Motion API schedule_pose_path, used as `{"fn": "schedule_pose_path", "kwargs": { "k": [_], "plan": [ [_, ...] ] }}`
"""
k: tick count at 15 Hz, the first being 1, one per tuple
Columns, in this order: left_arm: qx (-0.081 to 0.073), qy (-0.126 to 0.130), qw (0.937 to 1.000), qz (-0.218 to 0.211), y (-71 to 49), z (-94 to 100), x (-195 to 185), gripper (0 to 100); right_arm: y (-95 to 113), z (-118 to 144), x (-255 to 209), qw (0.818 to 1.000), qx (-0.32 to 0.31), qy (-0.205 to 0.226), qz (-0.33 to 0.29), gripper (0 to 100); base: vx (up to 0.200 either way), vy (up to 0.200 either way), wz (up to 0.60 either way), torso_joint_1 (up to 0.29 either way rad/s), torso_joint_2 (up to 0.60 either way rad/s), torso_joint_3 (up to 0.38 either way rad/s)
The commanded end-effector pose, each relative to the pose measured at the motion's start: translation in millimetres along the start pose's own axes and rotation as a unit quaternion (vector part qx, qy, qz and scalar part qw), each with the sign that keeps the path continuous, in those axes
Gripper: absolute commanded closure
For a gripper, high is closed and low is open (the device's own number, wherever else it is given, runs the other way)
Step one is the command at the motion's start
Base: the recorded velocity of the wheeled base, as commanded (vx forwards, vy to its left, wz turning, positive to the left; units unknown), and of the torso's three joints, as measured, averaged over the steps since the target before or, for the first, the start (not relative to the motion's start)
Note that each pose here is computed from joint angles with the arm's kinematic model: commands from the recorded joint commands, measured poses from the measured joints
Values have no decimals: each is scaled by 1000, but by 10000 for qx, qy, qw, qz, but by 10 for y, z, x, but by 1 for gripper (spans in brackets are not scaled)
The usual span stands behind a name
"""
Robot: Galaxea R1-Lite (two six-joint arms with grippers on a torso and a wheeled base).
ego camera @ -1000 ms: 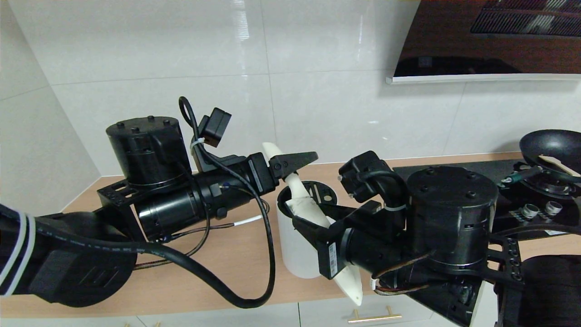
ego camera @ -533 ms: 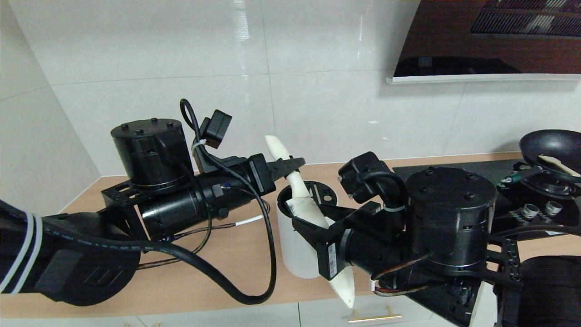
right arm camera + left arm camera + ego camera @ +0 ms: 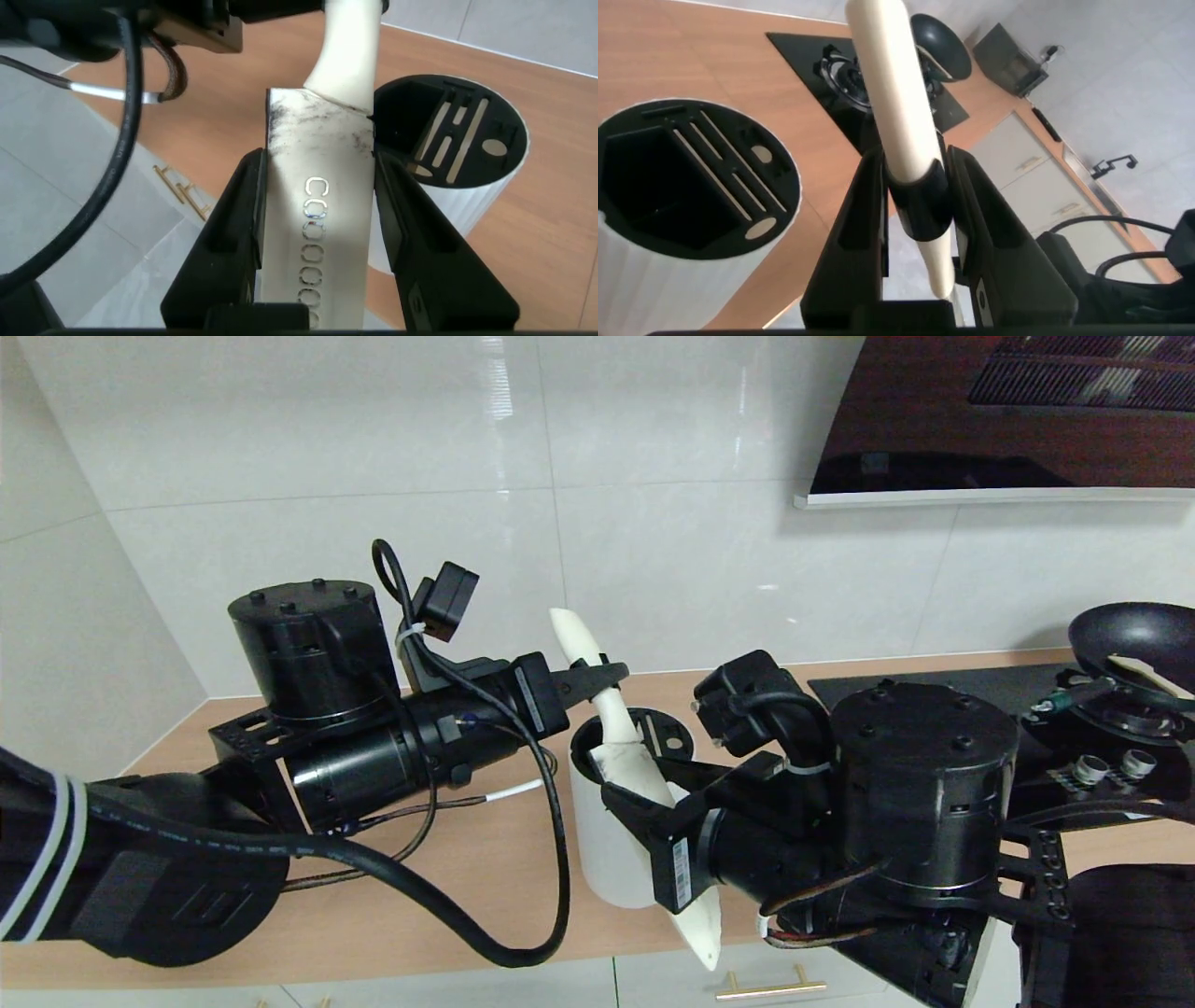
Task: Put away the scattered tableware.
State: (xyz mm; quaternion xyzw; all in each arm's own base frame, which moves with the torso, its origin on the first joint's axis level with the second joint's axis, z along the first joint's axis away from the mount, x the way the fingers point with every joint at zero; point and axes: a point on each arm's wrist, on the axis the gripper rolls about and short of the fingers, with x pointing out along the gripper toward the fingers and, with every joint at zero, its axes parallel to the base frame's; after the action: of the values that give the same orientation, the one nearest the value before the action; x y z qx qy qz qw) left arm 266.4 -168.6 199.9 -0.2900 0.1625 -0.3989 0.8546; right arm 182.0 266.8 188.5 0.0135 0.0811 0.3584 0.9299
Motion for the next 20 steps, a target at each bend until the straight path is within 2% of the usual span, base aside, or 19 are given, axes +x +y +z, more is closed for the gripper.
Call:
{"fn": "schedule_pose_path", "kwargs": {
  "k": [1, 2, 5, 8, 10, 12, 14, 15, 16, 17, 19, 20],
  "plan": [
    [3, -23, 10000, -20, -13, 10, -9, 100, -1, 1, 0, 10000, -1, -5, -32, 100, 0, 0, 0, 0, 0, 0],
    [-2, -28, 10000, -24, -17, 13, -13, 100, -1, -4, 3, 10000, -2, 1, -48, 0, 0, 0, 0, 0, 0, 0],
    [27, -108, 9999, -86, -37, 33, -23, 100, -3, 28, -18, 10000, 15, -68, -55, 0, 0, 0, 0, 0, 0, 0],
    [100, -274, 9994, -167, -114, 118, -102, 100, -64, 221, -146, 9986, 116, -493, -135, 0, 0, 0, 0, 0, 0, 0],
    [307, -763, 9962, -282, -236, 377, -294, 100, -271, 500, -365, 9940, 213, -989, -411, 0, 0, 0, 0, 0, 0, 0],
    [580, -1386, 9882, -295, -284, 746, -409, 100, -421, 706, -575, 9883, 264, -1375, -610, 0, 0, 0, 0, 0, 0, 0],
    [885, -1840, 9788, -162, -247, 1025, -494, 100, -493, 792, -675, 9850, 212, -1552, -726, 0, 0, 0, 0, 0, 0, 0],
    [958, -1900, 9770, -111, -227, 1059, -512, 100, -504, 793, -674, 9848, 212, -1554, -748, 0, 0, 0, 0, 0, 0, 0],
    [1319, -1930, 9723, -7, -211, 1069, -540, 100, -531, 787, -654, 9848, 205, -1535, -789, 0, 0, 0, 0, 0, 0, 0],
    [1564, -1880, 9696, 81, -187, 1037, -533, 100, -531, 759, -621, 9857, 195, -1476, -795, 0, 0, 0, 0, 0, 0, 0],
    [1996, -1769, 9637, 92, -188, 994, -479, 100, -535, 735, -589, 9863, 186, -1424, -808, 0, 0, 0, 0, 0, 0, 0],
    [2090, -1800, 9612, -60, -230, 1053, -409, 100, -539, 721, -570, 9867, 181, -1395, -819, 0, 0, 0, 0, 0, 0, 0]
  ]
}}
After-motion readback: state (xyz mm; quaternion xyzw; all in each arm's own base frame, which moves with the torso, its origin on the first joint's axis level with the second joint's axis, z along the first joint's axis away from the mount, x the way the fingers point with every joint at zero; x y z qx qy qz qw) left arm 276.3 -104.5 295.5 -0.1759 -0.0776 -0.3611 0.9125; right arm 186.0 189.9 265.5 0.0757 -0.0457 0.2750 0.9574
